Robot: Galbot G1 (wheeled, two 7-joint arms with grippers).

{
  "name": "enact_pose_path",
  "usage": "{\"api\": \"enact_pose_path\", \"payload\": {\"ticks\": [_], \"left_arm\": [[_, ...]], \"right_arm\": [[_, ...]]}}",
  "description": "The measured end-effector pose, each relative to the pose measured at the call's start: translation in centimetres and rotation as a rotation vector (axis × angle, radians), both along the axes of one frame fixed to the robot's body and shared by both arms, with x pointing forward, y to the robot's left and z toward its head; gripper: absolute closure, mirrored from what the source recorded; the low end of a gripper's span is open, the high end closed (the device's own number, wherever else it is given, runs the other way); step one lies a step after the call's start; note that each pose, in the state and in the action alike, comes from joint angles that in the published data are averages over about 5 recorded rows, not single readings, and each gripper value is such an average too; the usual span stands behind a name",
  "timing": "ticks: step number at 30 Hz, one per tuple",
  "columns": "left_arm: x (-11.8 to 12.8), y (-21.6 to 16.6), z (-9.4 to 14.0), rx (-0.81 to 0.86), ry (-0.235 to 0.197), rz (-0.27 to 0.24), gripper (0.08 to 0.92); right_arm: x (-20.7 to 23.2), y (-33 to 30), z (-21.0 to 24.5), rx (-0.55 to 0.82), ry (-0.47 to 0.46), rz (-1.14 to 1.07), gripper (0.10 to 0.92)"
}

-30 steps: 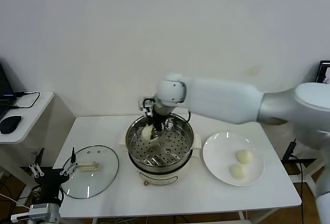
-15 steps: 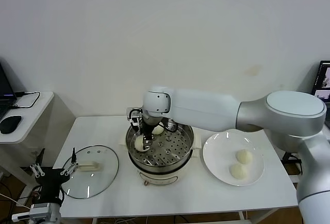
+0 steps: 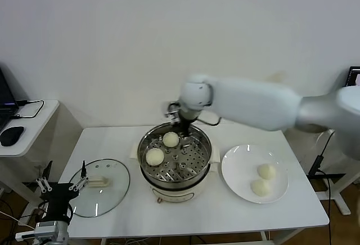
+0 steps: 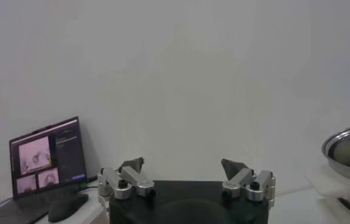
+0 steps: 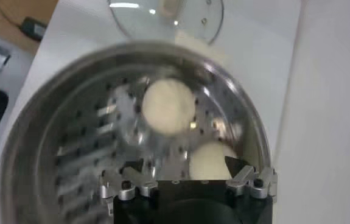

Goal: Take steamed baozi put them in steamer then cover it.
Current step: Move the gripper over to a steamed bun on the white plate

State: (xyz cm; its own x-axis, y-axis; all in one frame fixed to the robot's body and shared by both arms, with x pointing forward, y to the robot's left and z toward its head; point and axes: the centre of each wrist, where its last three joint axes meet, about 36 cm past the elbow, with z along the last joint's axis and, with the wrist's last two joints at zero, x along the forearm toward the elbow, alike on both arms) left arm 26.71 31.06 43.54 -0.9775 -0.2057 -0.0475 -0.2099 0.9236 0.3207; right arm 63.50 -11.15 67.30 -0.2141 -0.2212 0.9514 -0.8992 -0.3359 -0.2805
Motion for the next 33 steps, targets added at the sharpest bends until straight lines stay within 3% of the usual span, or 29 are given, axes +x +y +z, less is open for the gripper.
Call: {"api": "enact_pose_path", "payload": {"ticks": [7,15,33], "left_arm": [[-0.4,-0.6,0.0,0.0,0.006,-0.01,0.177],[-0.8,-1.0,-0.2,0.004,0.015,-0.008,0.177],[-1.7,-1.3,-0.5,0.013,0.033,0.001,0.177]], "right_arm": [[-1.7,-10.6,-0.4,-0.041,-0.02,-0.024,0.2],[-4.7,-19.1,-4.7,-0.09,-0.013,-0.069,0.2],[-9.0,-24.7,-15.7,-0.12,0.039,-0.125,0.2]]}}
